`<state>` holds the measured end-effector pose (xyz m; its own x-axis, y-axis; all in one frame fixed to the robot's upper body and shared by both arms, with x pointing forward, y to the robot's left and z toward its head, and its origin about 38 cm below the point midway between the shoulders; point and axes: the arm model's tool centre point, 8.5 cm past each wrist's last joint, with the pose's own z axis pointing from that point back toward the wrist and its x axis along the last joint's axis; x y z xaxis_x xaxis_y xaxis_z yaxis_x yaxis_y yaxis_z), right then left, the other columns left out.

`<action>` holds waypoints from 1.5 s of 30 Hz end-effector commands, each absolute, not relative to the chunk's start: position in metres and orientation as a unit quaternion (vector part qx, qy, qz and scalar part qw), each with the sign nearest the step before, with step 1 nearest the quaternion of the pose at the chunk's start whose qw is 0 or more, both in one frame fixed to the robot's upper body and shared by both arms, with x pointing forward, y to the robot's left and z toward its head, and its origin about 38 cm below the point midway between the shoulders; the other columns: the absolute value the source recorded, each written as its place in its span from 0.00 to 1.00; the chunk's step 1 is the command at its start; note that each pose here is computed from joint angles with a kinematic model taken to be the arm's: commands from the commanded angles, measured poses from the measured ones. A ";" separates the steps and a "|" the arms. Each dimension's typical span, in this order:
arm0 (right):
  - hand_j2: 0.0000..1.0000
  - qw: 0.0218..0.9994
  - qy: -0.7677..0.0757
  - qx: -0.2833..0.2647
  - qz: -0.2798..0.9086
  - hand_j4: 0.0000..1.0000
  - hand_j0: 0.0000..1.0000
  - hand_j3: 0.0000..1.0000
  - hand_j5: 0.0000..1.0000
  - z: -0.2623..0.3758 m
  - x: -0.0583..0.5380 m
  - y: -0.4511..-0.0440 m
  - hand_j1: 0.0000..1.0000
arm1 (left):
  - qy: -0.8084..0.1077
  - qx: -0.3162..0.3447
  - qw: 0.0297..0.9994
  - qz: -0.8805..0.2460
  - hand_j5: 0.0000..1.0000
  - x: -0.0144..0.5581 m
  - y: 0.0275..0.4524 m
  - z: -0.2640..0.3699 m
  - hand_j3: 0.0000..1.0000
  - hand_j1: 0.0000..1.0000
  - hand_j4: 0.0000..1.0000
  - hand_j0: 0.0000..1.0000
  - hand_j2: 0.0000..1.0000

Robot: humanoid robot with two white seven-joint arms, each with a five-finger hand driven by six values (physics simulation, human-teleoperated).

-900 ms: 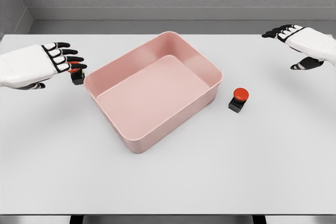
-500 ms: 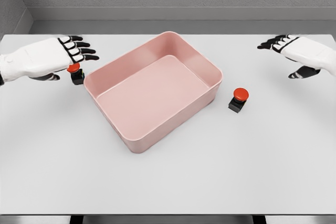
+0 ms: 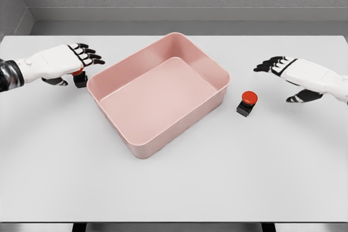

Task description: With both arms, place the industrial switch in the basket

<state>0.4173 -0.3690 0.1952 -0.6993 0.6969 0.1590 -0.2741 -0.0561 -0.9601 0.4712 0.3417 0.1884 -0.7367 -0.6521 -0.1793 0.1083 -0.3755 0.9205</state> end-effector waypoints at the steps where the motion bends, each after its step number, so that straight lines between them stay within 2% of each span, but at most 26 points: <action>1: 1.00 0.336 -0.609 -0.176 0.696 1.00 1.00 1.00 1.00 0.206 0.417 -0.364 1.00 | -0.505 0.265 0.247 -0.784 1.00 0.473 0.339 0.183 1.00 1.00 1.00 1.00 1.00; 3: 1.00 0.322 -0.623 -0.147 0.698 1.00 1.00 1.00 1.00 0.205 0.403 -0.345 1.00 | -0.505 0.265 0.247 -0.784 1.00 0.473 0.339 0.183 1.00 1.00 1.00 1.00 1.00; 8: 1.00 0.342 -0.625 -0.141 0.688 1.00 1.00 1.00 1.00 0.207 0.396 -0.357 1.00 | -0.496 0.273 0.264 -0.781 1.00 0.477 0.352 0.181 1.00 1.00 1.00 1.00 1.00; 12: 1.00 0.325 -0.636 -0.120 0.690 1.00 1.00 1.00 1.00 0.207 0.389 -0.339 1.00 | -0.489 0.277 0.290 -0.775 1.00 0.487 0.359 0.171 1.00 1.00 1.00 1.00 1.00; 22: 1.00 0.369 -0.614 -0.155 0.680 1.00 1.00 1.00 1.00 0.200 0.396 -0.341 1.00 | -0.489 0.275 0.292 -0.774 1.00 0.490 0.353 0.165 1.00 1.00 1.00 1.00 1.00; 23: 1.00 0.371 -0.613 -0.155 0.681 1.00 1.00 1.00 1.00 0.198 0.396 -0.341 1.00 | -0.489 0.275 0.292 -0.775 0.98 0.490 0.353 0.165 0.98 0.98 0.98 0.98 0.98; 26: 1.00 0.379 -0.604 -0.158 0.683 1.00 1.00 1.00 1.00 0.196 0.397 -0.343 1.00 | -0.489 0.275 0.292 -0.774 0.85 0.490 0.354 0.165 0.85 0.85 0.85 0.85 0.85; 31: 1.00 0.393 -0.591 -0.155 0.687 1.00 1.00 1.00 1.00 0.188 0.399 -0.336 1.00 | -0.488 0.277 0.293 -0.774 0.55 0.489 0.358 0.166 0.55 0.55 0.55 0.55 0.55; 34: 1.00 0.400 -0.583 -0.156 0.690 1.00 1.00 1.00 1.00 0.184 0.401 -0.334 1.00 | -0.488 0.277 0.295 -0.773 0.44 0.489 0.358 0.165 0.44 0.44 0.44 0.44 0.44; 40: 0.97 0.410 -0.572 -0.162 0.692 0.97 0.97 0.97 0.97 0.179 0.407 -0.325 0.97 | -0.497 0.281 0.294 -0.767 0.38 0.490 0.359 0.173 0.38 0.38 0.38 0.38 0.38; 45: 0.97 0.413 -0.567 -0.159 0.694 0.97 0.97 0.97 0.97 0.177 0.409 -0.321 0.97 | -0.511 0.295 0.274 -0.759 0.38 0.496 0.355 0.203 0.38 0.38 0.38 0.38 0.38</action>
<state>0.4081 -0.3229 0.1781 -0.6109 0.7533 0.2433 -0.3880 -0.0170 -0.9215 0.4974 0.3545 0.1980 -0.6749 -0.7160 -0.1782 0.1186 -0.3436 0.9316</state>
